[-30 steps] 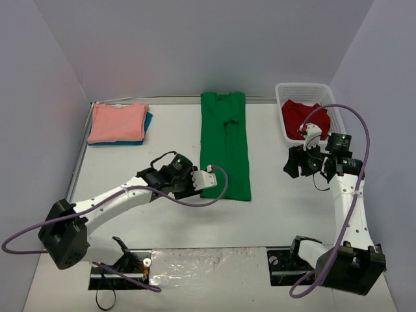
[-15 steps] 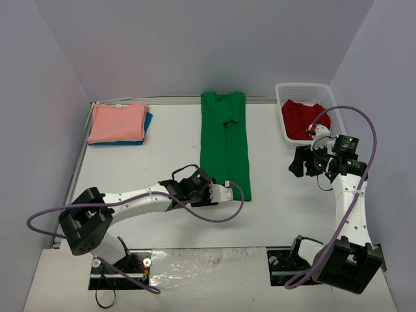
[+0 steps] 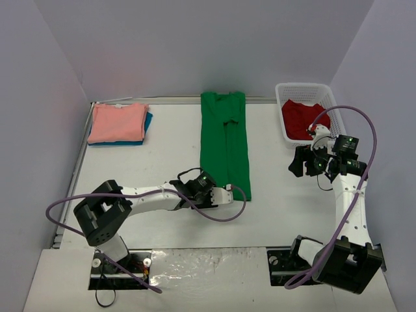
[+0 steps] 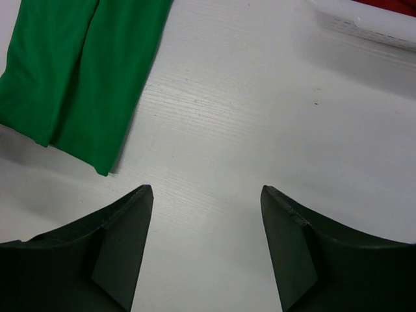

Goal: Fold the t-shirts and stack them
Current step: Grab the bottom of the folded rectangular tshirt with both arms

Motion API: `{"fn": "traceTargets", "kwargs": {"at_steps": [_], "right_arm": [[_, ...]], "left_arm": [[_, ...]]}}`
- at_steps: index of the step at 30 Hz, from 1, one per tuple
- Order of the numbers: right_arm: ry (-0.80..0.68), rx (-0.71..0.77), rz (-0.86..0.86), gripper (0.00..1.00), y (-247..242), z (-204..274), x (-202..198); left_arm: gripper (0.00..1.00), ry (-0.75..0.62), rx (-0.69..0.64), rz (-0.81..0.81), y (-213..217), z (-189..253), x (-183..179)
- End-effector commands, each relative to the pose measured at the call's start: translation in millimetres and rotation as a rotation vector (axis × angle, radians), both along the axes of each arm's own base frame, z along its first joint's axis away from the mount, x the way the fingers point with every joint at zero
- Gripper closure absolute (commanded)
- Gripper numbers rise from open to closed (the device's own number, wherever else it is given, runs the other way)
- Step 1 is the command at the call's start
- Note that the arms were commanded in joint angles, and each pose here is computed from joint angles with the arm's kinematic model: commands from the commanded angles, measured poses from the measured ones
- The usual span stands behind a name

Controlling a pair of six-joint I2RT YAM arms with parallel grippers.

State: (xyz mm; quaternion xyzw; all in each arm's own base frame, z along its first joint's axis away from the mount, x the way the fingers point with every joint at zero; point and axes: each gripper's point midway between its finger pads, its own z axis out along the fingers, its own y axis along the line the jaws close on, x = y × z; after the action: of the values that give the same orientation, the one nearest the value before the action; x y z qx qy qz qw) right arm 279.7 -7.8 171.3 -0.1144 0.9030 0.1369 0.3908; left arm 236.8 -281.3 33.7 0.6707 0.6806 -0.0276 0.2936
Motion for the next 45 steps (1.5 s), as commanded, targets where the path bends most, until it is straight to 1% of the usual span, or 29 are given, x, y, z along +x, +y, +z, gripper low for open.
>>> {"fn": "traceTargets", "kwargs": {"at_steps": [1,3,8,11,12,13,14,16,20,26,28,32,33,34,36,40,41,43,44,45], "right_arm": [[-0.004,0.005,-0.008,0.37,-1.2,-1.1,1.6],[-0.006,0.002,-0.009,0.36,-1.9,-0.8,1.5],[-0.003,0.003,-0.009,0.36,-2.0,-1.6,1.7],[-0.003,0.003,-0.008,0.36,-1.6,-1.6,1.7],[-0.003,0.003,-0.008,0.36,-1.6,-1.6,1.7],[-0.003,0.001,-0.011,0.36,-2.1,-1.6,2.0],[-0.003,0.001,-0.011,0.36,-2.1,-1.6,2.0],[-0.001,0.000,-0.014,0.36,-3.0,-1.9,1.7],[-0.004,0.000,-0.011,0.36,-2.5,-1.4,1.6],[-0.040,-0.011,0.043,0.37,4.1,7.9,5.0],[-0.070,-0.043,0.078,0.39,4.5,13.0,7.1],[-0.109,-0.134,0.110,0.37,-4.7,24.6,15.4],[-0.127,-0.156,0.153,0.37,-3.2,26.3,15.9],[-0.111,-0.156,0.193,0.37,2.2,22.8,12.1],[-0.120,-0.176,0.278,0.41,12.0,22.4,11.2],[-0.102,-0.208,0.439,0.42,46.0,10.5,5.9],[-0.105,-0.213,0.501,0.42,61.6,7.9,2.2],[-0.094,-0.223,0.565,0.43,73.4,-0.7,-5.3],[-0.100,-0.229,0.633,0.44,89.8,-2.9,-11.1],[-0.091,-0.237,0.663,0.44,95.5,-9.1,-15.3]], "left_arm": [[0.63,-0.014,-0.009,0.032,-10.0,10.8,10.3],[0.67,-0.005,0.001,0.038,-9.9,7.9,10.3],[0.70,0.004,0.004,0.046,-12.4,5.3,11.7],[0.76,0.010,0.009,0.047,-12.8,4.2,11.5],[0.79,0.012,0.015,0.045,-12.2,3.1,11.2],[0.88,0.022,0.034,0.046,-9.5,-0.4,10.4],[0.88,0.025,0.036,0.044,-9.5,-0.8,9.4],[0.97,0.028,0.043,0.041,-8.2,-1.9,8.6],[0.98,0.043,0.037,0.047,-4.0,-0.1,7.2],[0.98,0.111,-0.035,0.036,-8.7,17.4,-0.3],[0.98,0.144,-0.063,0.044,-10.2,26.7,-0.3],[0.98,0.207,-0.102,0.063,-8.9,39.2,3.5],[0.98,0.254,-0.115,0.068,-5.3,39.6,2.1],[0.98,0.273,-0.135,0.072,-7.6,44.6,5.2],[0.97,0.321,-0.143,0.079,-3.4,47.2,5.2],[0.98,0.387,-0.166,0.087,-0.9,52.0,7.8],[0.97,0.398,-0.168,0.091,-1.3,53.2,9.2],[0.98,0.428,-0.166,0.101,1.0,51.5,7.6],[0.98,0.442,-0.176,0.109,1.0,53.1,7.9],[0.97,0.465,-0.188,0.123,3.3,53.2,8.7]]}}
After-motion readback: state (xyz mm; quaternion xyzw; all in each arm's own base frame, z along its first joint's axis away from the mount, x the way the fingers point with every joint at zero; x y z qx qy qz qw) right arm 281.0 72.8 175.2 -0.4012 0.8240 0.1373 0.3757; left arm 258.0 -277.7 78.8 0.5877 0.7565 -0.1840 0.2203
